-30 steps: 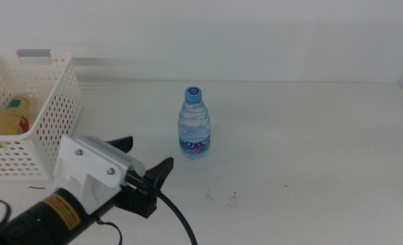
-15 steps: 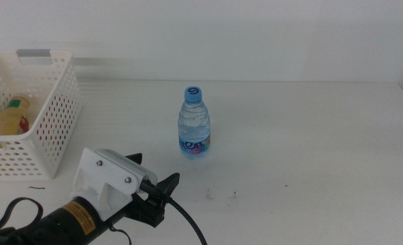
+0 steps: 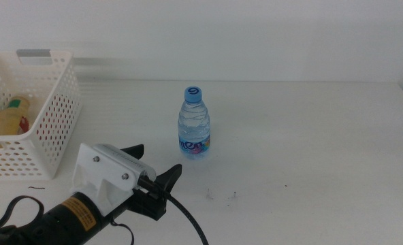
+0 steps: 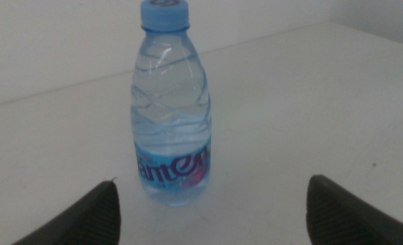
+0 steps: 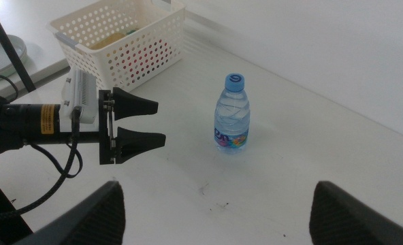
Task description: Use arms to grab the bottles and put them into the dustbin to the left of the table.
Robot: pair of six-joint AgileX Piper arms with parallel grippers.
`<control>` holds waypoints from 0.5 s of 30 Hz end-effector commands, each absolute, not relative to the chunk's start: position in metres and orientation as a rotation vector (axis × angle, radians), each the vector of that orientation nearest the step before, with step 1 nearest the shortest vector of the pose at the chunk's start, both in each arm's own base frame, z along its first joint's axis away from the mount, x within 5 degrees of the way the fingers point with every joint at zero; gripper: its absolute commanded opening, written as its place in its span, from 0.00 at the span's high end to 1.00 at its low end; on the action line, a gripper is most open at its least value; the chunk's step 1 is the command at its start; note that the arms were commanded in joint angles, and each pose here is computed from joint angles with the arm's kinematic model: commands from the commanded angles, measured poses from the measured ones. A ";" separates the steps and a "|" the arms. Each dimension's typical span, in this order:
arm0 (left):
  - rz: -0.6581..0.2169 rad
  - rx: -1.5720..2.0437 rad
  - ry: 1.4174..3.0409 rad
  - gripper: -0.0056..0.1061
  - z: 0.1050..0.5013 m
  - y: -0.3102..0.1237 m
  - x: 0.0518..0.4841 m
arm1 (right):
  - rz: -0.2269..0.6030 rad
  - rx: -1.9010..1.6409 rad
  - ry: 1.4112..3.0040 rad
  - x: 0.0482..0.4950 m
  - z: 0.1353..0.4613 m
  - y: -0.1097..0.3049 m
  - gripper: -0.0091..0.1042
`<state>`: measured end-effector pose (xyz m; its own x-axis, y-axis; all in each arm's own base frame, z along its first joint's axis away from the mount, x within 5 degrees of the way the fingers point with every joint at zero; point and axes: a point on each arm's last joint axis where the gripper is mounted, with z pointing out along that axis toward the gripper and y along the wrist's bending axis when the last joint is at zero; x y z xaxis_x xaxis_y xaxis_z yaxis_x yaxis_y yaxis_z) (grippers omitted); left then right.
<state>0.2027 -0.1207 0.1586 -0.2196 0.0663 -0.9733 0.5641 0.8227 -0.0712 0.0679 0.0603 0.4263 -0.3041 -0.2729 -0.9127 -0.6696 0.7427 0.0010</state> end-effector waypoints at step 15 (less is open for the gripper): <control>-0.475 0.467 1.749 0.11 0.162 -0.129 0.226 | 0.465 -0.720 1.874 0.067 0.428 0.059 0.18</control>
